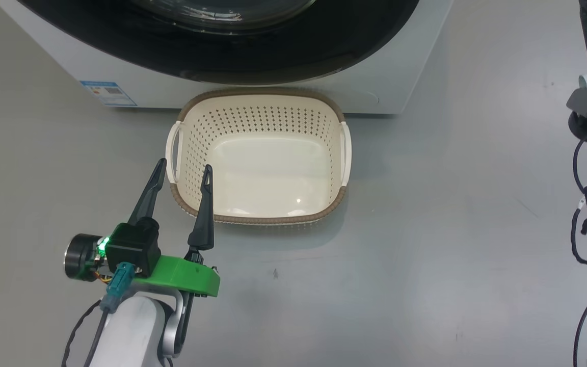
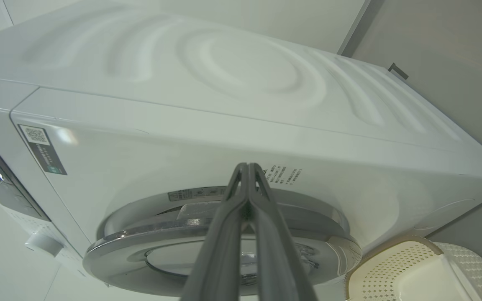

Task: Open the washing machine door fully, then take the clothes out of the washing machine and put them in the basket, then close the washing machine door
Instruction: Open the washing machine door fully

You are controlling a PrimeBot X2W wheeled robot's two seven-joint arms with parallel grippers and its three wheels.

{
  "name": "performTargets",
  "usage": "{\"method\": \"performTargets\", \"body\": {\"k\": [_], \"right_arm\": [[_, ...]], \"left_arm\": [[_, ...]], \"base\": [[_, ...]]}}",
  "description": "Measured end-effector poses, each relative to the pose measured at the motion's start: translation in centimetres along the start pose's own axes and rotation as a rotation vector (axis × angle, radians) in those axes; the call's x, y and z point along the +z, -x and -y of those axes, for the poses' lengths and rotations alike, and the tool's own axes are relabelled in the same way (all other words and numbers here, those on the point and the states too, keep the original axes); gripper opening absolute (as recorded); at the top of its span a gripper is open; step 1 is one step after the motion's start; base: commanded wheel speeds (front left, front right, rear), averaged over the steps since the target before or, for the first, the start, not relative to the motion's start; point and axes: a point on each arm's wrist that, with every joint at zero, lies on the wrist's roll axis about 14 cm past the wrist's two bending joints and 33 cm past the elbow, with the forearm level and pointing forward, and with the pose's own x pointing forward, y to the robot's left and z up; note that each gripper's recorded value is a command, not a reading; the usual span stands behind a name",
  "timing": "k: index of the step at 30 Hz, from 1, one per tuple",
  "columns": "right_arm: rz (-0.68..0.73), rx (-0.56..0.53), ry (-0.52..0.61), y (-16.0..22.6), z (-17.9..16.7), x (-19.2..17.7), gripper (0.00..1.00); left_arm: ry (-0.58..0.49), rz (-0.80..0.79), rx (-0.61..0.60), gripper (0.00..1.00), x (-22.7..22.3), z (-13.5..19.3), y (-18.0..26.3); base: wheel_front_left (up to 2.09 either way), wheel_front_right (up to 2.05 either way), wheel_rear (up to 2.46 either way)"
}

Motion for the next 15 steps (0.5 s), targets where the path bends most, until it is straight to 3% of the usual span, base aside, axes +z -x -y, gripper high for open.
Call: {"method": "performTargets", "body": {"k": [15], "right_arm": [[-0.298,0.056,-0.03,-6.0,-1.7,-6.2,0.0]], "left_arm": [[-0.031,-0.034,0.065,1.0,-1.2,-2.5,-0.4]], "base": [[0.0,0.0,0.0]]}}
